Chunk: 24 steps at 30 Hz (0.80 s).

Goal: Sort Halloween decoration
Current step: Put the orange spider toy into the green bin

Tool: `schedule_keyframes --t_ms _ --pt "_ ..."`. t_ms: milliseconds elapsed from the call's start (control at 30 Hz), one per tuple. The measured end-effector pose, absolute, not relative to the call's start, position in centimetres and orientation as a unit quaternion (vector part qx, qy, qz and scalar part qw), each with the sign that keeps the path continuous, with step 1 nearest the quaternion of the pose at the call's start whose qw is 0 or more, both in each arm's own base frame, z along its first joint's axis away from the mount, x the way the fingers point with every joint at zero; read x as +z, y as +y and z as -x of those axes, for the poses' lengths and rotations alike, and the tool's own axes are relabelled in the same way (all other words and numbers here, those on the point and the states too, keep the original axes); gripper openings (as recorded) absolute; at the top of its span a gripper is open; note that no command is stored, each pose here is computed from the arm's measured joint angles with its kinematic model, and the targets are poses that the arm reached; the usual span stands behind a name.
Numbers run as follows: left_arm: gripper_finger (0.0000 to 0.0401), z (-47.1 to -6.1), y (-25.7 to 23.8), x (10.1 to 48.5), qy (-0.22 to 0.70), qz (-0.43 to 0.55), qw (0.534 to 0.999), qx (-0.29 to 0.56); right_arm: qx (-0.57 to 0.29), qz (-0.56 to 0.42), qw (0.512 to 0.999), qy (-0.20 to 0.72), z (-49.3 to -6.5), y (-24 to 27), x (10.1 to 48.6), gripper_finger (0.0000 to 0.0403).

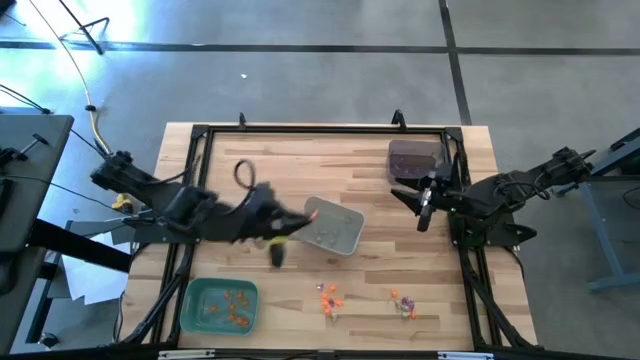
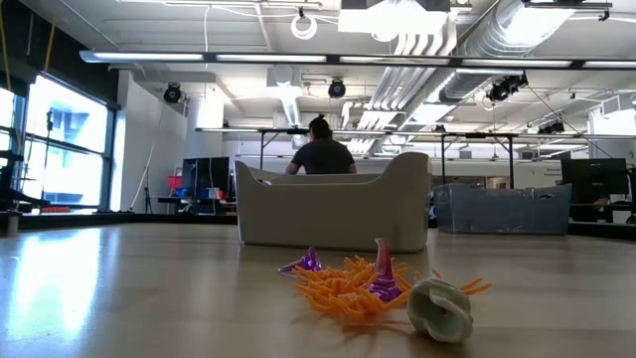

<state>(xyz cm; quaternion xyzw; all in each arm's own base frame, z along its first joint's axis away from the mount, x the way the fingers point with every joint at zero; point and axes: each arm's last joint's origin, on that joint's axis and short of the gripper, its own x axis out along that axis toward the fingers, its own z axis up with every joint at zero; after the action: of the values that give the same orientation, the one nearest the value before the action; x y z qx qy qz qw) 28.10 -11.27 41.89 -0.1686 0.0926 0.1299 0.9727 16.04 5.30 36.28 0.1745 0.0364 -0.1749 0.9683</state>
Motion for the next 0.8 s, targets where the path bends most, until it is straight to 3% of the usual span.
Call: schedule_keyframes --t_ms 233,500,633,800 --pt "0.0000 -23.1 -15.9 41.5 0.152 0.342 0.924 0.078 -0.196 -0.181 0.959 0.094 -15.7 5.1 34.8 0.0181" --pt "0.0000 -19.9 -21.0 40.9 0.214 0.542 0.812 0.015 -0.209 -0.178 0.953 0.126 -15.4 5.0 34.0 0.0181" --pt "0.0000 -18.7 -22.2 39.8 0.253 0.591 0.764 0.043 -0.205 -0.178 0.954 0.128 -15.4 5.0 34.0 0.0181" --pt "0.0000 -17.1 -22.2 37.3 0.357 0.606 0.697 0.140 -0.190 -0.183 0.955 0.135 -15.5 5.1 34.0 0.0181"
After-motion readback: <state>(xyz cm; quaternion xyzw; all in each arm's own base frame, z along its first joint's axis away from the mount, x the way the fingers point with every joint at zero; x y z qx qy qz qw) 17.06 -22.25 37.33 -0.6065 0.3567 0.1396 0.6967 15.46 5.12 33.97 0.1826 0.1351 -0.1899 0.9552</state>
